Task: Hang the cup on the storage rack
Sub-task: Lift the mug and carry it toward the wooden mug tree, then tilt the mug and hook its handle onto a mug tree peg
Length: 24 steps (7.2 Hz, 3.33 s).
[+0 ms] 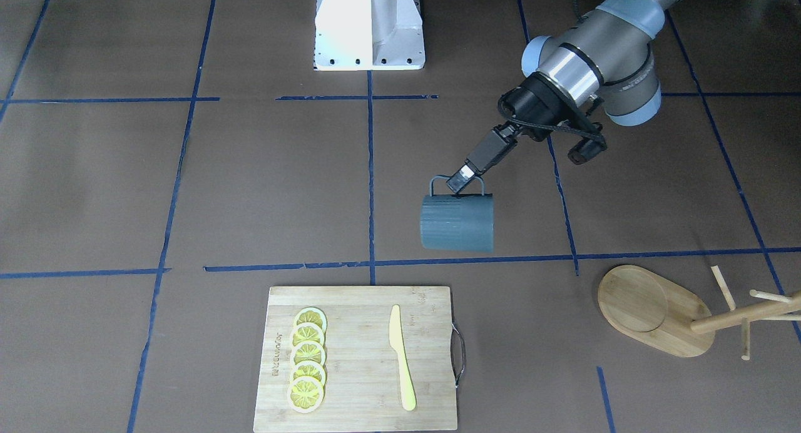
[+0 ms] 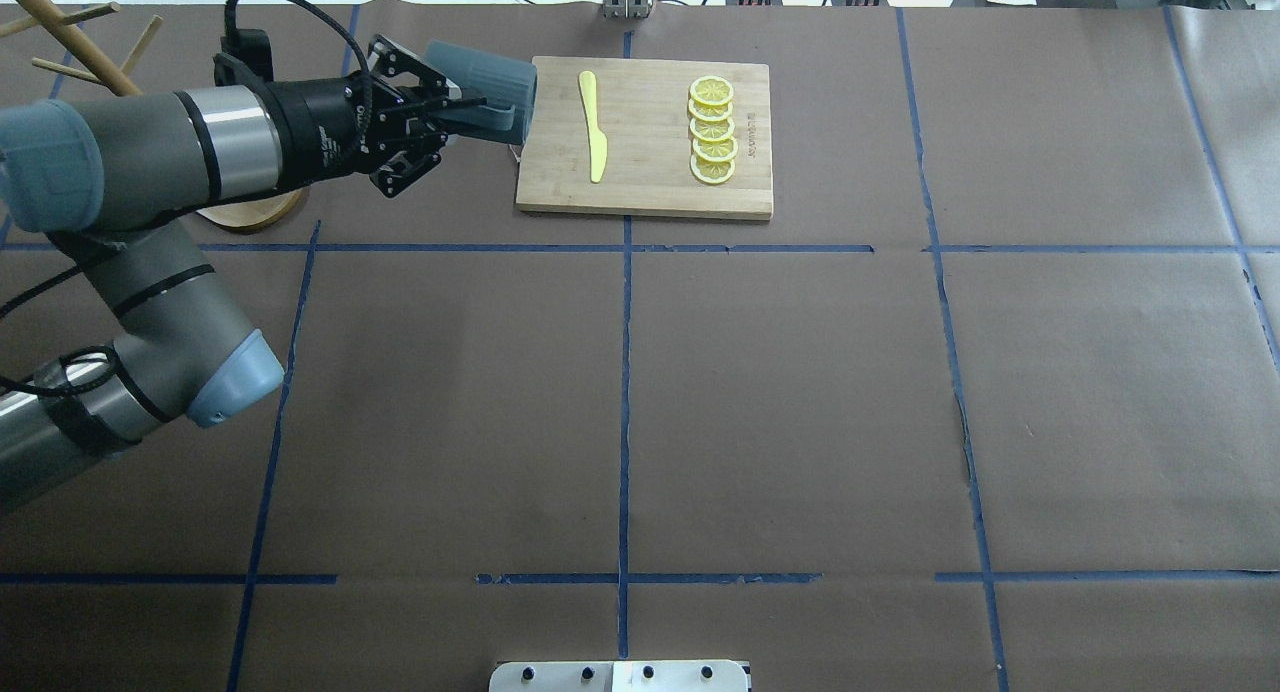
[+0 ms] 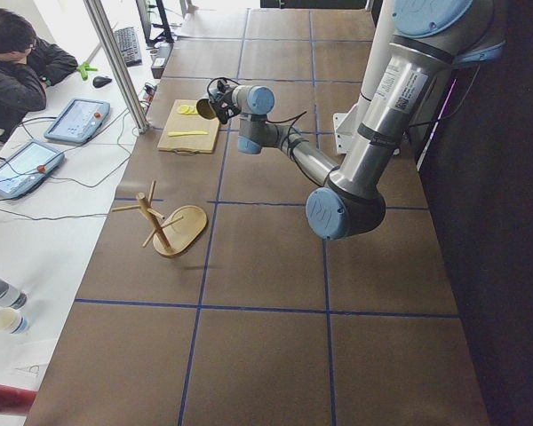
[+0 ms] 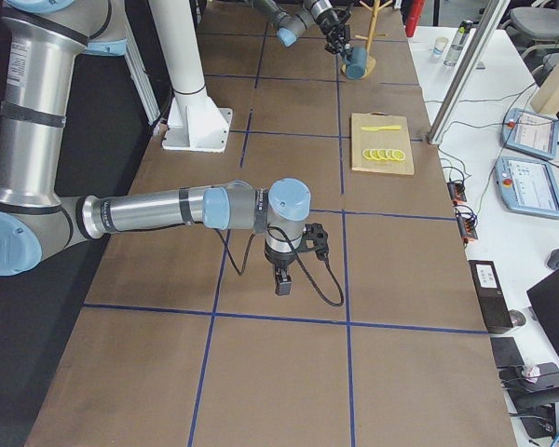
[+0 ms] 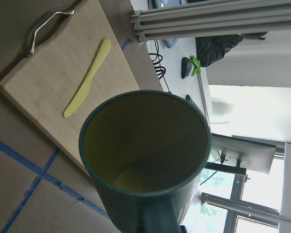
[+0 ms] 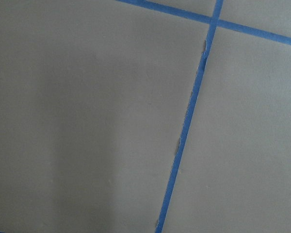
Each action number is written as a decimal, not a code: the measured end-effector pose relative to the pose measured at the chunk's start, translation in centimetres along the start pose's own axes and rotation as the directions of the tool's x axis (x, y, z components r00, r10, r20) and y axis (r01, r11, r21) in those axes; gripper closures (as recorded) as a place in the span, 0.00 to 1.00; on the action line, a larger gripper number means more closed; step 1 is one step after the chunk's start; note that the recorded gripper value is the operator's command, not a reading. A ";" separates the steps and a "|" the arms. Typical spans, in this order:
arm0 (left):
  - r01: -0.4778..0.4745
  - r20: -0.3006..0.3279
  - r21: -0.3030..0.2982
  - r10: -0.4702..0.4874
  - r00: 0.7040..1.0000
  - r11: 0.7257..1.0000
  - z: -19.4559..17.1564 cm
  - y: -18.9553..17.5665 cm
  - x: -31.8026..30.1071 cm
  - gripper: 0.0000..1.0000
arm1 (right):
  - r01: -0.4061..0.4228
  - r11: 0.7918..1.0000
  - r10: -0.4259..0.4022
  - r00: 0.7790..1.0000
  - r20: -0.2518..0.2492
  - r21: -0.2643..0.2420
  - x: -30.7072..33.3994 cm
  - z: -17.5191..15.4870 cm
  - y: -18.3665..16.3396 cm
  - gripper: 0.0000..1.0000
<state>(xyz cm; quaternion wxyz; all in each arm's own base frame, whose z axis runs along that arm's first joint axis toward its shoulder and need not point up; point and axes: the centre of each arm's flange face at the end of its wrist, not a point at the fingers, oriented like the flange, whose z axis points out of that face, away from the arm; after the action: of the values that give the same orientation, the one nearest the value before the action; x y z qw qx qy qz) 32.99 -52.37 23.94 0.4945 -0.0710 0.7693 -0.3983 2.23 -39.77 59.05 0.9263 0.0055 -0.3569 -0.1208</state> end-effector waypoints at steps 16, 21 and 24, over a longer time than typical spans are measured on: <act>0.392 -0.248 -0.106 -0.406 0.879 0.914 -17.9 -27.5 -4.8 0.99 | 0.010 0.999 -0.010 1.000 -0.008 0.032 0.4 -0.5 0.0 0.00; 0.401 -0.272 -0.071 -0.405 0.873 0.913 -20.6 -30.9 -6.6 0.98 | 0.008 0.999 -0.008 1.000 -0.009 0.034 0.5 -0.6 0.1 0.00; 0.411 -0.263 -0.058 -0.411 0.873 0.910 -20.7 -31.6 -8.1 0.74 | 0.006 0.999 -0.006 1.000 -0.009 0.037 0.5 -0.7 0.1 0.00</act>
<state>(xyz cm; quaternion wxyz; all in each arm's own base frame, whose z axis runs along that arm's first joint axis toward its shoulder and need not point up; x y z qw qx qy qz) 11.05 -58.35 55.25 0.2895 -0.1780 0.7967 -0.4997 3.07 -39.84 58.84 0.9272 0.0242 -0.3549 -0.1170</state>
